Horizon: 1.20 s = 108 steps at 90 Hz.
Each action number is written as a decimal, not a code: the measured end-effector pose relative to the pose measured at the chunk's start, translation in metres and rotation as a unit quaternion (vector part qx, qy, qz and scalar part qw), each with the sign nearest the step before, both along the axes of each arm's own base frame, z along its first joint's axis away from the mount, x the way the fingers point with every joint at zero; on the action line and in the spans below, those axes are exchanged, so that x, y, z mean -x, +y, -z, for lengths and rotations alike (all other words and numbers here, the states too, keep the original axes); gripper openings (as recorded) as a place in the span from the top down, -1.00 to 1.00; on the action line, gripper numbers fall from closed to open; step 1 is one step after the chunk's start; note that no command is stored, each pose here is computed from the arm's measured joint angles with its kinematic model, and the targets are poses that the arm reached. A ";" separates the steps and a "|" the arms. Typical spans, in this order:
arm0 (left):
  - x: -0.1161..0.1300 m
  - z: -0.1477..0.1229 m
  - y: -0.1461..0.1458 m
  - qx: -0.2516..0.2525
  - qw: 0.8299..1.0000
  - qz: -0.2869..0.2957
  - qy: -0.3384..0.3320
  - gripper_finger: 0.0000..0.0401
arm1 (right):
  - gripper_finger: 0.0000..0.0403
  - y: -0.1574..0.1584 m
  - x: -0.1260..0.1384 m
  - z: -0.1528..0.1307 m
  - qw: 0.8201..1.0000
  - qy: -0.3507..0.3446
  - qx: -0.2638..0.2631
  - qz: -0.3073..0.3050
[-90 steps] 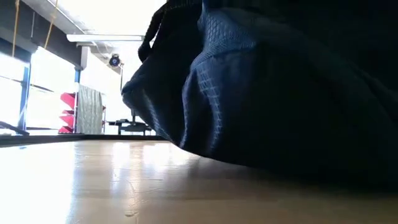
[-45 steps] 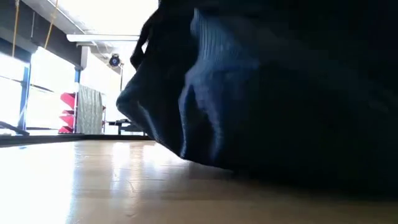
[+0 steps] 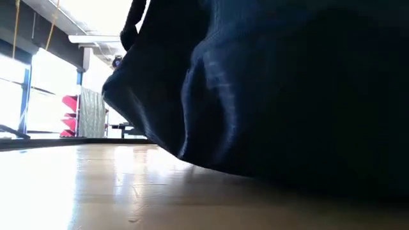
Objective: Unpack backpack
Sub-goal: Put the white zip bag into the backpack
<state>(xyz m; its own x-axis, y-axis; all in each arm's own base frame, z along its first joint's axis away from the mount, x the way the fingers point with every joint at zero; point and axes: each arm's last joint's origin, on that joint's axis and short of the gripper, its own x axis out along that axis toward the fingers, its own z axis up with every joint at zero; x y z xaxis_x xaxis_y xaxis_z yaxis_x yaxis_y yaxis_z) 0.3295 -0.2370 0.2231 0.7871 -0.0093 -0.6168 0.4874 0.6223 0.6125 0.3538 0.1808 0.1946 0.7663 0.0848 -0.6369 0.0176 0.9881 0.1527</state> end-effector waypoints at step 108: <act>0.005 0.031 -0.007 -0.040 0.998 -0.034 0.042 1.00 | 0.33 0.020 0.031 -0.029 0.993 0.017 0.011 -0.116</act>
<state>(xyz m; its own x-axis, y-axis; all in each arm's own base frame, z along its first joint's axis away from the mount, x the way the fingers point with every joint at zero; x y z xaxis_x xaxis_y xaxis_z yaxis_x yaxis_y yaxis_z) 0.3249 -0.2439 0.1918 0.7291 0.0938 -0.6779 0.4979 0.6069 0.6195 0.3231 0.2006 0.2231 0.7061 0.2419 -0.6655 -0.2063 0.9693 0.1334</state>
